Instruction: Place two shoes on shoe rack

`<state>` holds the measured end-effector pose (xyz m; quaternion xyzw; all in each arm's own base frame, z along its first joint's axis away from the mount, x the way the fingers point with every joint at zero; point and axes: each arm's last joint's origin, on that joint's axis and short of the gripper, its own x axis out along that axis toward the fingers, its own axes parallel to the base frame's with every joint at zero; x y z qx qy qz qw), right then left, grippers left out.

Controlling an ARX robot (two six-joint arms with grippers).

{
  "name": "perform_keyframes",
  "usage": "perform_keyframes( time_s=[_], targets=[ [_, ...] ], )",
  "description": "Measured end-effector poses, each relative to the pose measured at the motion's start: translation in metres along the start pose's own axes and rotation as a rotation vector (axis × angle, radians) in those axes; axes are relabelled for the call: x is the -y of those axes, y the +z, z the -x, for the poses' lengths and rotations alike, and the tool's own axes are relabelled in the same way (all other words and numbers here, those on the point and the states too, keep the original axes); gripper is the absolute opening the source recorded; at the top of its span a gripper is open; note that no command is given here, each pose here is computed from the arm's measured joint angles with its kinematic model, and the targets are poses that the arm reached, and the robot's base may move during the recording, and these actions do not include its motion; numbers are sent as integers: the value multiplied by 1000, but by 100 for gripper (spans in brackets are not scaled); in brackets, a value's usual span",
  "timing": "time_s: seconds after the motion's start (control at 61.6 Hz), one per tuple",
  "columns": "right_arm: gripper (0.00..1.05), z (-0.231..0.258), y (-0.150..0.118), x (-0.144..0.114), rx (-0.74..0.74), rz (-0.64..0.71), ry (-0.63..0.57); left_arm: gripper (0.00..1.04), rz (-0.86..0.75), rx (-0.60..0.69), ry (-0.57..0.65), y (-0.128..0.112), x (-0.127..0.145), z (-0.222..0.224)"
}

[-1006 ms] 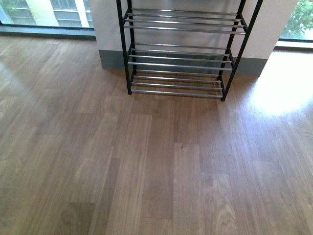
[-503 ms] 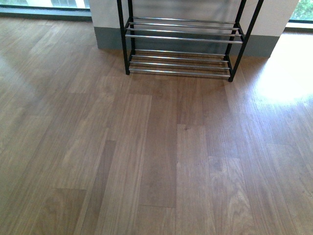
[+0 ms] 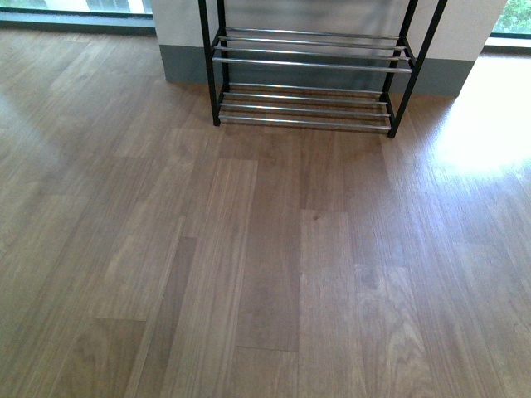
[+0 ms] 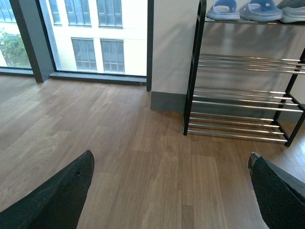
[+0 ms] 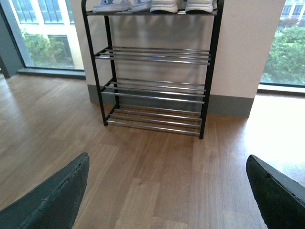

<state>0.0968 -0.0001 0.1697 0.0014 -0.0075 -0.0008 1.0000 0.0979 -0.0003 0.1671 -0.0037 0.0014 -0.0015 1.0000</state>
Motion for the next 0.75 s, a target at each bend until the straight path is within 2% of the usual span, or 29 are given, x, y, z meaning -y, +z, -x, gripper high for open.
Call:
perform_keyframes(
  time_s=[0.746],
  targets=[
    [95,0,0,0,0,0,0,95,0,0,0,0,0,0]
  ],
)
